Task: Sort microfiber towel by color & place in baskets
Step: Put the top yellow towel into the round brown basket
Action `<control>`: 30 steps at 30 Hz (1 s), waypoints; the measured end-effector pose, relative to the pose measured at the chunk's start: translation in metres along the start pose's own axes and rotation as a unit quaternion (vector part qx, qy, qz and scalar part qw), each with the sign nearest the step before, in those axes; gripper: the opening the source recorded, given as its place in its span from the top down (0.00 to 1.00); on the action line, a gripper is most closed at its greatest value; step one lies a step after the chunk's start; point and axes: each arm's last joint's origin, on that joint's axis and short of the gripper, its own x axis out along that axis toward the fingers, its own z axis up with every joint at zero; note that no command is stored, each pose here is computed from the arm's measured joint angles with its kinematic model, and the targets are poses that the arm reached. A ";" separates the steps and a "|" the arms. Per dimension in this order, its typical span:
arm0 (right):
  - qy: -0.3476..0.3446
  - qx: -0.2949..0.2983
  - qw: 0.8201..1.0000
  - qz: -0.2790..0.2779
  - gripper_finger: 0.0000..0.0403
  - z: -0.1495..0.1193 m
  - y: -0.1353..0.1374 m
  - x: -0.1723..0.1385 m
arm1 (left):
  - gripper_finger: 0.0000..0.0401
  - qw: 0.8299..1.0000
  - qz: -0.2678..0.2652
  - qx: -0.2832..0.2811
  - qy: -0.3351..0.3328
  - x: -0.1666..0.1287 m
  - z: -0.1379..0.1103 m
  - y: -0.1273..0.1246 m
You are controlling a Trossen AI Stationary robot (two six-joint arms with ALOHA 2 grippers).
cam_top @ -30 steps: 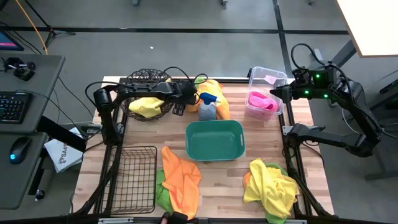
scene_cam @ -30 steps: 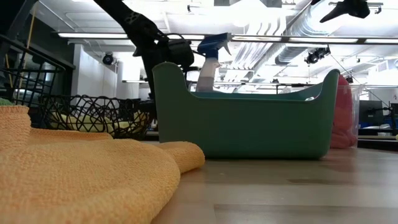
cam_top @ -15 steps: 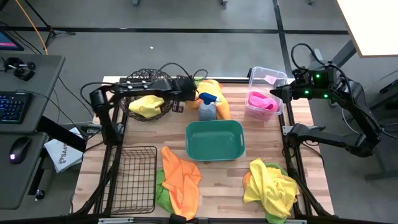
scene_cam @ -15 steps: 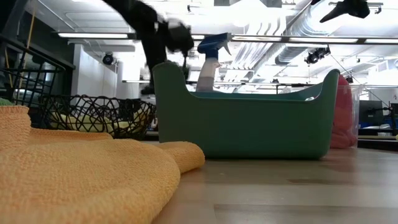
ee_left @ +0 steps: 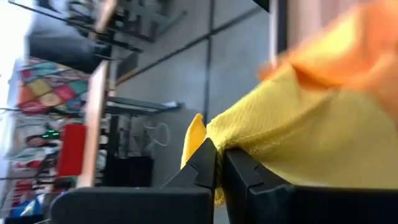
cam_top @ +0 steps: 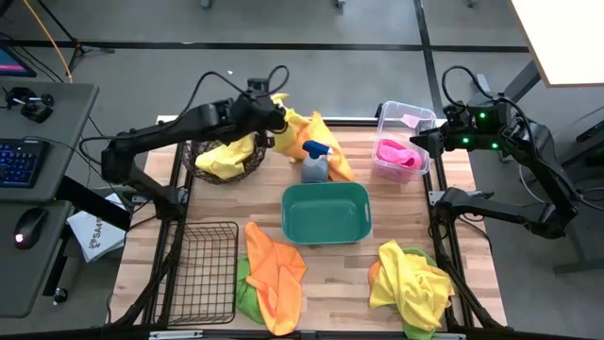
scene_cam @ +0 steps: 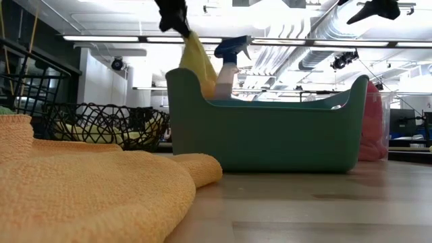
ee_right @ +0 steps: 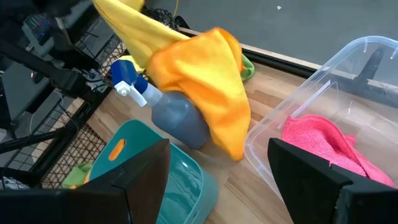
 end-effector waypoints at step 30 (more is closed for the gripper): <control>-0.034 -0.003 0.999 -0.011 0.34 0.005 0.001 0.000 | 1.00 0.917 0.156 -0.360 0.076 -0.091 -0.105 0.020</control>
